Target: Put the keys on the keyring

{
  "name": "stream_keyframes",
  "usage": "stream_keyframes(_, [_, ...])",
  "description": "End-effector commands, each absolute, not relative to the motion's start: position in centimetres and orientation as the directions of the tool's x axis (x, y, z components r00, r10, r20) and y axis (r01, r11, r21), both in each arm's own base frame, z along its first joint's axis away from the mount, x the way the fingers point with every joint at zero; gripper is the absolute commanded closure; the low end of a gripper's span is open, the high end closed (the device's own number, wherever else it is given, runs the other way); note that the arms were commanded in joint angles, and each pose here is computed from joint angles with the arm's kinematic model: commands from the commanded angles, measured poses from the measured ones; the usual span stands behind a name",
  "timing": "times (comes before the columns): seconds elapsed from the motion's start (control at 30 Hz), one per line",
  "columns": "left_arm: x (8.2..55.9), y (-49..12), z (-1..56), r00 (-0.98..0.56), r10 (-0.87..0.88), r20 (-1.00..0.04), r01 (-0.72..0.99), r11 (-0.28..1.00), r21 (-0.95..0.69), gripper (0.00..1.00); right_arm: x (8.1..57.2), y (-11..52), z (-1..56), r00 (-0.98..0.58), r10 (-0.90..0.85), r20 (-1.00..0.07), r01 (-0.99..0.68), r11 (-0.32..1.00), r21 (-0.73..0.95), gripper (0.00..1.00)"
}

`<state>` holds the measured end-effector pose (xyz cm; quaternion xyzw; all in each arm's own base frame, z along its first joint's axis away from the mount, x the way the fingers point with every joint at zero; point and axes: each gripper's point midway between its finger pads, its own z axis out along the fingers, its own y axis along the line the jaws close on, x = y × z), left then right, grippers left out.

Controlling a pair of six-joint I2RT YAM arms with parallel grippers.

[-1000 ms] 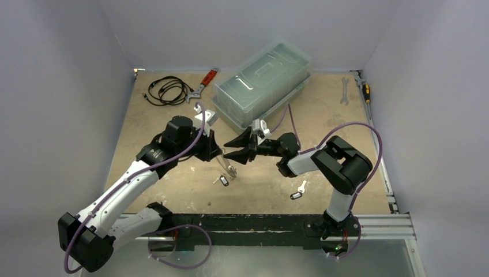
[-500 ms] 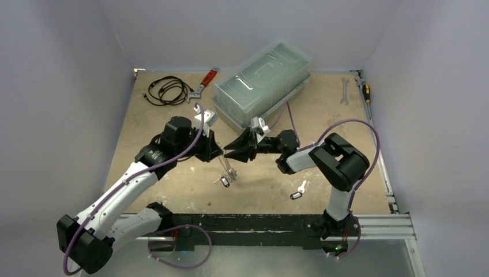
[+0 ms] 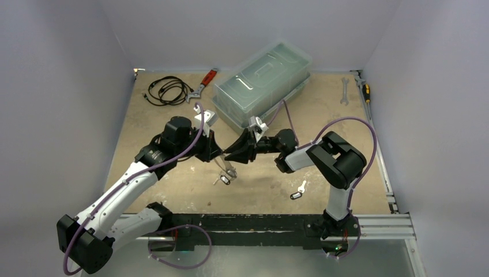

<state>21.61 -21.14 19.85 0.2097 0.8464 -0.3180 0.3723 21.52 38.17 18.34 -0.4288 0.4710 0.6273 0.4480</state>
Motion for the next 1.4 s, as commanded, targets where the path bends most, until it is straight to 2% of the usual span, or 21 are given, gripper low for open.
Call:
stream_keyframes(0.0, [21.8, -21.9, 21.3, -0.575, 0.11, -0.81, 0.644, 0.672, -0.366, 1.0, 20.9, 37.4, 22.9, -0.06, 0.323, -0.945, -0.979, -0.202, -0.006, 0.62])
stream_keyframes(0.63, [21.6, -22.2, 21.0, -0.582, 0.12, -0.805, 0.65, 0.663, -0.371, 1.0, 21.3, 37.3, 24.1, -0.067, 0.356, -0.932, -0.979, -0.202, -0.006, 0.6])
stream_keyframes(0.93, [21.6, -22.1, 21.0, -0.581, 0.121, -0.805, 0.65, 0.664, -0.37, 1.0, 21.0, 37.1, 24.5, -0.058, 0.358, -0.932, -0.978, -0.206, -0.019, 0.67])
stream_keyframes(1.2, [21.6, -22.2, 20.9, -0.582, 0.123, -0.804, 0.65, 0.663, -0.37, 1.0, 20.8, 36.8, 25.1, -0.053, 0.363, -0.93, -0.978, -0.208, -0.025, 0.58])
stream_keyframes(1.37, [21.6, -22.2, 20.9, -0.583, 0.123, -0.803, 0.65, 0.663, -0.37, 1.0, 20.6, 36.7, 25.5, -0.046, 0.367, -0.929, -0.977, -0.211, -0.035, 0.59])
